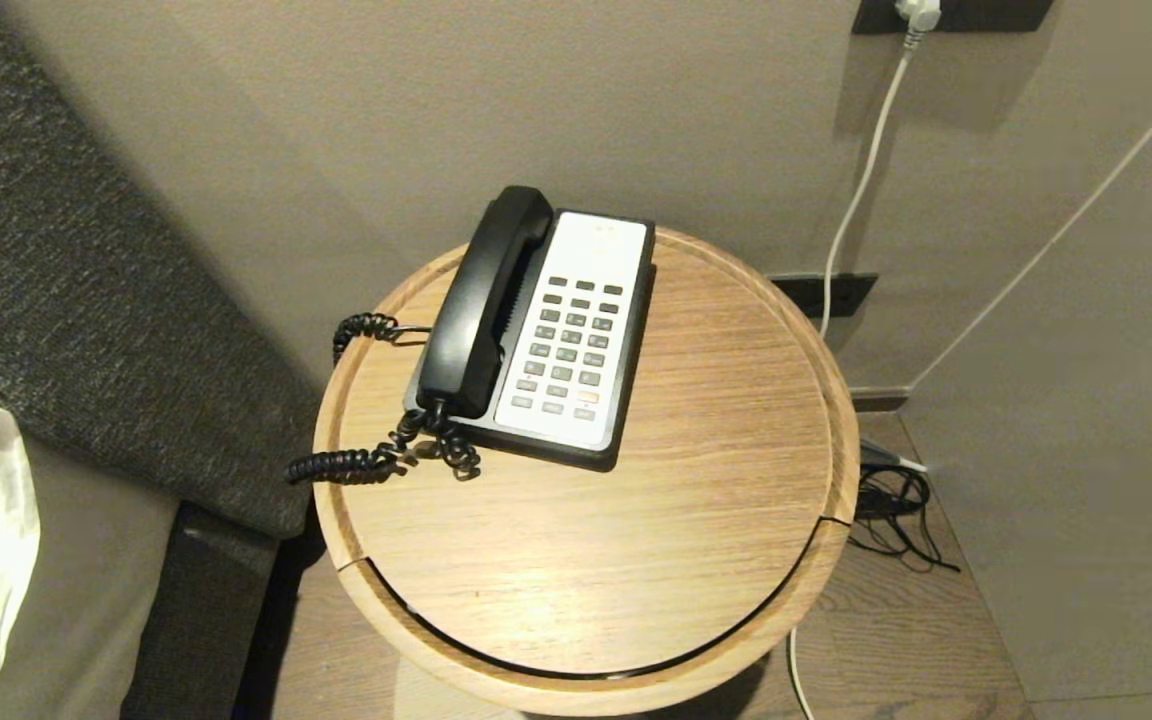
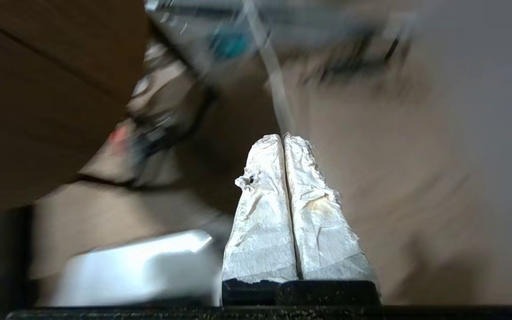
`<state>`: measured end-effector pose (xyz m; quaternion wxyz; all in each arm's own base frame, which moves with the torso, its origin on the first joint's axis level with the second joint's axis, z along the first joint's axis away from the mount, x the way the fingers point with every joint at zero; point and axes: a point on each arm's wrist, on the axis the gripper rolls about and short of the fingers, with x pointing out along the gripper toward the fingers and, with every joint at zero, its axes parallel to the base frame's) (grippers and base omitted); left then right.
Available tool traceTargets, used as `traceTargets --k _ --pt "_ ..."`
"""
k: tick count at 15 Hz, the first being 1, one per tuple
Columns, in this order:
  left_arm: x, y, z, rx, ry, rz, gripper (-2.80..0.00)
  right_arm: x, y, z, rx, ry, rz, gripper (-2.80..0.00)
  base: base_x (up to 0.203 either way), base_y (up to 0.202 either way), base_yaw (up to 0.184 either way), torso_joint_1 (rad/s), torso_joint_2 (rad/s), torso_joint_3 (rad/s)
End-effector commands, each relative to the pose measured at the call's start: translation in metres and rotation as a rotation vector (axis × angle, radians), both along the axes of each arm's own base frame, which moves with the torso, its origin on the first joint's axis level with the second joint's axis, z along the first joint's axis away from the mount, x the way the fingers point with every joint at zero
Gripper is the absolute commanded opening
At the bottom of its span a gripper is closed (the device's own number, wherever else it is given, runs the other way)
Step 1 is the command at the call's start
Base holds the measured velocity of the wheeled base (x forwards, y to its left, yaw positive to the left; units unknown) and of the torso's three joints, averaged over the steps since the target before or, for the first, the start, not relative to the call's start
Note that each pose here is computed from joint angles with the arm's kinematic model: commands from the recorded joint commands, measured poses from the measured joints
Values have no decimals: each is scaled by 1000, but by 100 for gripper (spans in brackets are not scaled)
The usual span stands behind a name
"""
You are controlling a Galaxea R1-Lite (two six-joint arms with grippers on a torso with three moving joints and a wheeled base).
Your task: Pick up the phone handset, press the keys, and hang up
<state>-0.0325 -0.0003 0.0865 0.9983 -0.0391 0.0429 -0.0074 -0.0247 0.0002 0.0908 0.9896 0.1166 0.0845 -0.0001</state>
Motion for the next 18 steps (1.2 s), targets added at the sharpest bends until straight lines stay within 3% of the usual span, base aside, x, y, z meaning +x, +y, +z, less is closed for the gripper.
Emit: traceTargets --k 1,2,7,10,11,13,14,16,18 --pt "2 0 -3 0 -4 8 -280 8 0 -8 -164 -77 5 -280 0 0 0 0 0 0" --pt "2 0 -3 2 -4 18 -280 8 0 -8 -153 -88 -1 -280 0 0 0 0 0 0" --pt "3 1 -4 65 -13 52 -280 9 0 -13 -293 -74 30 -280 0 0 0 0 0 0" --pt "3 -1 -6 242 -9 -50 -280 9 0 -14 -296 -71 33 -280 0 0 0 0 0 0" --pt "4 -1 -8 229 -5 -47 -280 9 0 -14 -304 -74 36 -280 0 0 0 0 0 0" --pt "5 0 -11 103 6 1 -280 9 0 -14 -293 -72 31 -280 0 0 0 0 0 0" --pt "6 0 -10 83 -14 11 -280 9 0 -13 -300 -75 34 -280 0 0 0 0 0 0" --pt "7 0 -10 198 -35 -15 -280 9 0 -13 -301 -70 35 -280 0 0 0 0 0 0" --pt "8 0 -11 186 -12 -21 -280 9 0 -14 -297 -68 30 -280 0 0 0 0 0 0"
